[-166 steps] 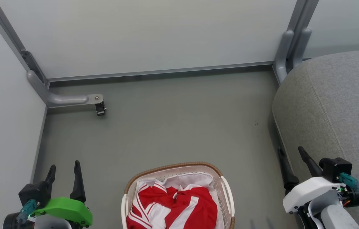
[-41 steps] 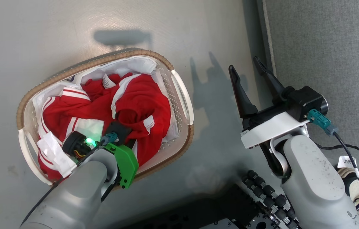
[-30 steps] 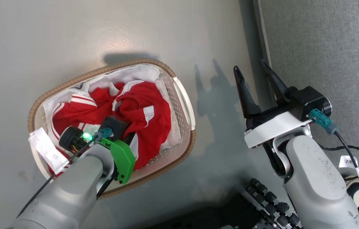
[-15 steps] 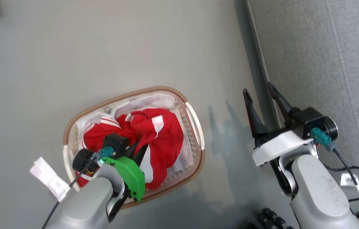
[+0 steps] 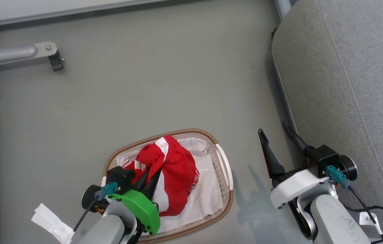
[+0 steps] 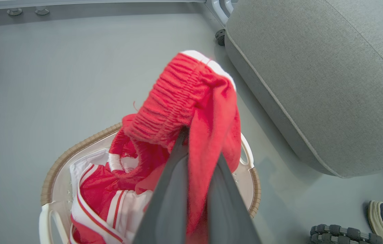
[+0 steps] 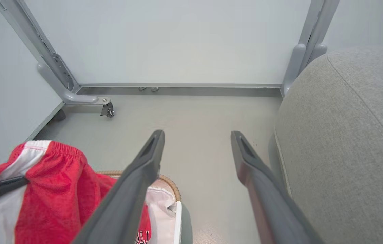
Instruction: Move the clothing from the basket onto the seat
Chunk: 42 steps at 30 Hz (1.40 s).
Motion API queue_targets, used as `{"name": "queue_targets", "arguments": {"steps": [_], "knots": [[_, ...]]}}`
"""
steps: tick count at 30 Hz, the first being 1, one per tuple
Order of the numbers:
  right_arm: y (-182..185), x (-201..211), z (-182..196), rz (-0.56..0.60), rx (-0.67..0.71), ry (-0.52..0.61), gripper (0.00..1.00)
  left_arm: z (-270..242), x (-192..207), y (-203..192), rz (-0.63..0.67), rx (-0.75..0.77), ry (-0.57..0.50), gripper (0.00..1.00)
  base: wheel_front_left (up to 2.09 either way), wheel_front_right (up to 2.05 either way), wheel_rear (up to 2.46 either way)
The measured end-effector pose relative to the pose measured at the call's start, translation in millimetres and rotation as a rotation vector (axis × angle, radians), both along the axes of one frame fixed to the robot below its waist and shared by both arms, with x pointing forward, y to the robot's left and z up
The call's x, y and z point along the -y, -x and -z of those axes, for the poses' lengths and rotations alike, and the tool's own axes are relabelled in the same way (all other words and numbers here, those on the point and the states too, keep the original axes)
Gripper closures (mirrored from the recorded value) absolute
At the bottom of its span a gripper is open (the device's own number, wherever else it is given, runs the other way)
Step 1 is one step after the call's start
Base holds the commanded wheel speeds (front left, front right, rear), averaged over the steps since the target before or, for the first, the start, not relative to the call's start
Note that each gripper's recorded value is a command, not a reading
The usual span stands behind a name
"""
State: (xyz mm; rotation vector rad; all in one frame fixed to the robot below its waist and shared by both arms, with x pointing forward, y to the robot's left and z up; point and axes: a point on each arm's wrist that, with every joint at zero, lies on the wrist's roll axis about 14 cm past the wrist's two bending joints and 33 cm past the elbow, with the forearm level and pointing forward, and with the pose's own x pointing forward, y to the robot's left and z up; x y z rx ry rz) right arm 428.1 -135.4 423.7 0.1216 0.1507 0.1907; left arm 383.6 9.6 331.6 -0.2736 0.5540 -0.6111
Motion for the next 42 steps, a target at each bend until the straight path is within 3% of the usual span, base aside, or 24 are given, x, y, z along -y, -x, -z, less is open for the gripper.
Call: {"name": "queue_targets", "arguments": {"steps": [5,14,28,37,42], "knots": [[13,-13,-12,-0.030,0.019,-0.019,0.00,-31,-12,-1,-0.061,0.081,0.018,1.00,0.00,0.00,0.00],[40,-23,-30,-0.047,0.051,-0.055,0.00,-128,-31,-26,-0.154,0.378,0.077,1.00,0.00,0.00,0.00],[60,-35,-48,-0.083,0.099,-0.071,0.00,-285,-26,-31,-0.162,0.798,0.233,1.00,0.00,0.00,0.00],[60,-38,-45,-0.090,0.087,-0.079,0.00,-317,-17,-36,-0.140,0.879,0.283,1.00,0.00,0.00,0.00],[50,-53,-68,-0.133,0.156,-0.102,0.00,-318,-16,-38,-0.141,0.876,0.300,1.00,0.00,0.00,0.00]]}}
